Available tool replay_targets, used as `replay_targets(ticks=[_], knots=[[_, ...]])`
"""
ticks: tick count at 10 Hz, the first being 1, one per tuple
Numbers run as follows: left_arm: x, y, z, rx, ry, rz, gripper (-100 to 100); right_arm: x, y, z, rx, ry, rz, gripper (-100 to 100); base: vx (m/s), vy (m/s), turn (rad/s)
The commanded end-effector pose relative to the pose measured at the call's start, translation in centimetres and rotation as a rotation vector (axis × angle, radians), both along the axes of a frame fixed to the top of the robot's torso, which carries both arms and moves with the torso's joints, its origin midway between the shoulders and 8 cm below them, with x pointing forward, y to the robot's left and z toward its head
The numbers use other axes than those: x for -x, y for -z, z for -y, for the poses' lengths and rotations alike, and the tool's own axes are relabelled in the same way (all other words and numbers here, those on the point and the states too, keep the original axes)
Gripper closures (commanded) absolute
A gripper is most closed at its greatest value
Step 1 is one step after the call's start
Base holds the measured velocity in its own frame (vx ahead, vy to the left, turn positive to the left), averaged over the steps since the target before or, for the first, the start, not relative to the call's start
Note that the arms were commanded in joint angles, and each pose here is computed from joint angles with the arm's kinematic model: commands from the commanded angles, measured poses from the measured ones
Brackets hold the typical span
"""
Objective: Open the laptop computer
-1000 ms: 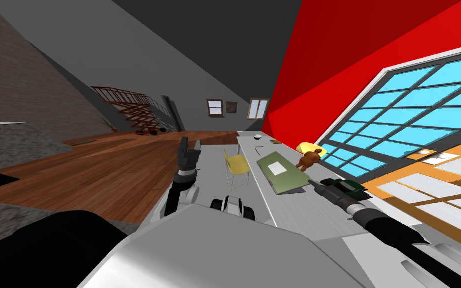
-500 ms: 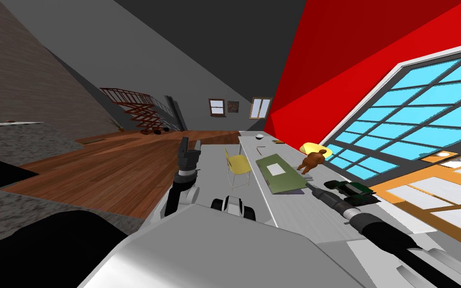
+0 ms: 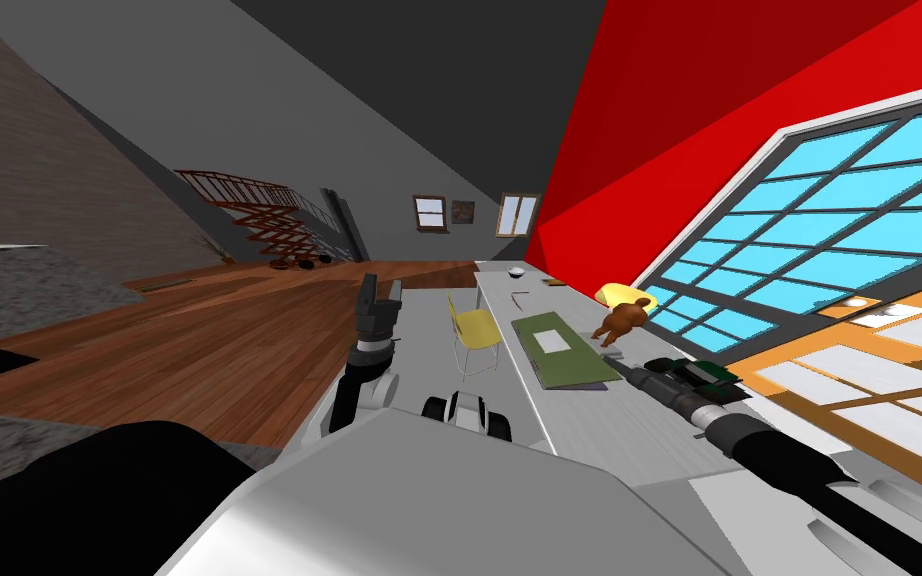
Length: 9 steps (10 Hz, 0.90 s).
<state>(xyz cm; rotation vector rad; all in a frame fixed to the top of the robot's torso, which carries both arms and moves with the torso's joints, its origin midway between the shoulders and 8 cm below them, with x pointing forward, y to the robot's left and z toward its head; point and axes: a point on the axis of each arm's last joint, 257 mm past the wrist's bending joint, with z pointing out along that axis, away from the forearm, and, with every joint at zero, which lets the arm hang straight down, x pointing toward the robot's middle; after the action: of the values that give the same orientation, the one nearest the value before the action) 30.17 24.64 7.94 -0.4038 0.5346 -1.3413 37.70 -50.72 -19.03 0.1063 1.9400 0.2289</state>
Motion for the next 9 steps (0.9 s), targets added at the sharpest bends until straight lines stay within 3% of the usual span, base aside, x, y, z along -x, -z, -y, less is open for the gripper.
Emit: replay_targets(ticks=[1,3,4,9], knots=[[0.00,0.00,0.00,0.000,0.000,0.000,0,-0.77,-1.86,-0.95,-0.003,-0.025,-0.002,-100,0.028,0.021,-0.092],[0.00,0.00,0.00,0.000,0.000,0.000,0,-0.94,-2.02,-1.16,-0.003,-0.028,-0.002,-100,0.013,0.010,-0.035],[0.00,0.00,0.00,0.000,0.000,0.000,0,-0.97,-2.07,-1.19,-0.004,-0.028,-0.002,0,0.000,0.000,0.000],[0.00,0.00,0.00,0.000,0.000,0.000,0,-0.97,-2.07,-1.18,-0.004,-0.028,-0.002,0,0.000,0.000,0.000]])
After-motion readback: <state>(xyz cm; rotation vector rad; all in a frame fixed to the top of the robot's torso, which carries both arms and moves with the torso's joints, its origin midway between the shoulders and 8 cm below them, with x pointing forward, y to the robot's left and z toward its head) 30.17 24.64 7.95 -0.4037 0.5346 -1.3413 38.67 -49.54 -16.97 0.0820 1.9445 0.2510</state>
